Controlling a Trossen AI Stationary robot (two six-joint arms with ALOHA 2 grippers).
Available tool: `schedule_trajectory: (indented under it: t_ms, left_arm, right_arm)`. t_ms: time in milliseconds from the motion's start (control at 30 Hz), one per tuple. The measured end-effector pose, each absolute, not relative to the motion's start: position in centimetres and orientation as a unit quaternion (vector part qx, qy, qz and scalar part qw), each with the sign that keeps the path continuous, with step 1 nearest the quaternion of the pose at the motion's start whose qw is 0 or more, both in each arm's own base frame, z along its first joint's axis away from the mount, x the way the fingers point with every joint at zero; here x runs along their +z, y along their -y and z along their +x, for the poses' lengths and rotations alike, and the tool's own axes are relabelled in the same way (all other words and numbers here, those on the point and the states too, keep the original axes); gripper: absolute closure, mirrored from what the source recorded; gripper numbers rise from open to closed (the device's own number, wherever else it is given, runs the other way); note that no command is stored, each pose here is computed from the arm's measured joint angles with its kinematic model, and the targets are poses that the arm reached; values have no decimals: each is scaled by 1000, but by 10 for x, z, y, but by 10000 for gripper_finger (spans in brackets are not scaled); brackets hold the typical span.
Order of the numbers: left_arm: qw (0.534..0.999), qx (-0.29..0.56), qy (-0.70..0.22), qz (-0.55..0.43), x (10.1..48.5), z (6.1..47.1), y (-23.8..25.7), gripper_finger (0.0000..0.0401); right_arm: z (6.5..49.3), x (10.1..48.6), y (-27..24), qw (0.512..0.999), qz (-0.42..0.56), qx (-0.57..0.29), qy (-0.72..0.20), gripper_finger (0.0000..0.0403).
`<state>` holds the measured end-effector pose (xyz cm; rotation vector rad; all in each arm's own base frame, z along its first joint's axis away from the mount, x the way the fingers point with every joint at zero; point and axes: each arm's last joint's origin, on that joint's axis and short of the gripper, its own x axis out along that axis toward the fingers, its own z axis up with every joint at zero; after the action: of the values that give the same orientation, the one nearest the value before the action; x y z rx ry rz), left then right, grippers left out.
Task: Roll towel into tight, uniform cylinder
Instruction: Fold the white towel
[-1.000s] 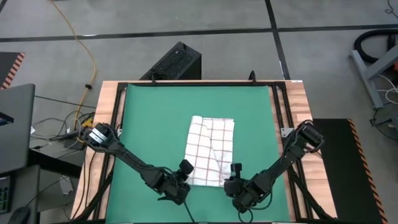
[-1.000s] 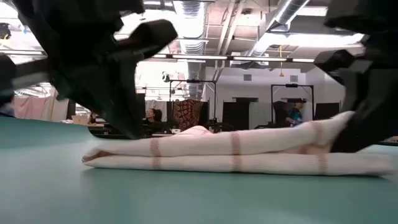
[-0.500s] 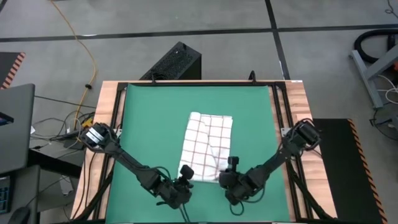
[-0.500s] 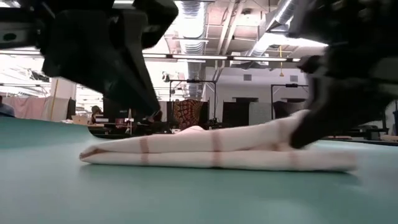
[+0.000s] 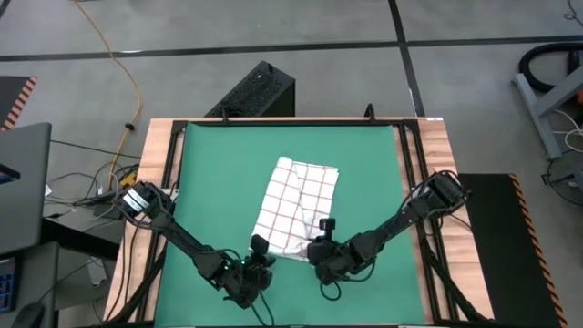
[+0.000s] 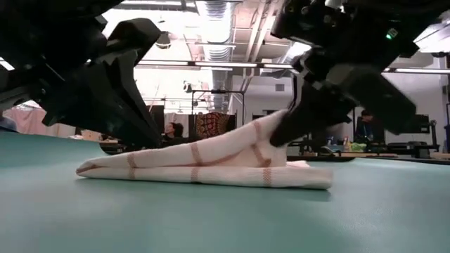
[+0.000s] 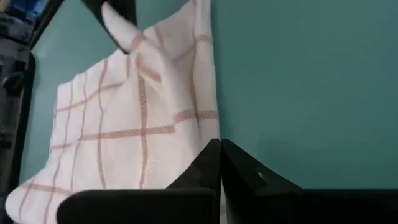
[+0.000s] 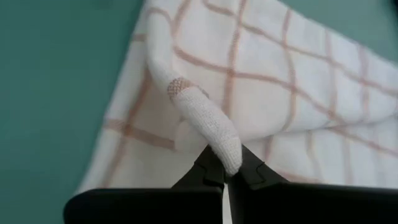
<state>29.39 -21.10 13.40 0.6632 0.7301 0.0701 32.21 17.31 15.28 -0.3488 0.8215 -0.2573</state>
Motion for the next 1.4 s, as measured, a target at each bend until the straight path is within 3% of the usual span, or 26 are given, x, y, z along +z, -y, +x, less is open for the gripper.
schedule_trajectory:
  t_ms: [967, 1400]
  left_arm:
    - [892, 60, -332, 300, 126, 296, 200, 401]
    - [883, 91, -361, 284, 122, 299, 184, 401]
  right_arm:
    - [348, 202, -161, 874, -240, -171, -387, 388]
    - [337, 202, -166, 857, -255, -179, -410, 388]
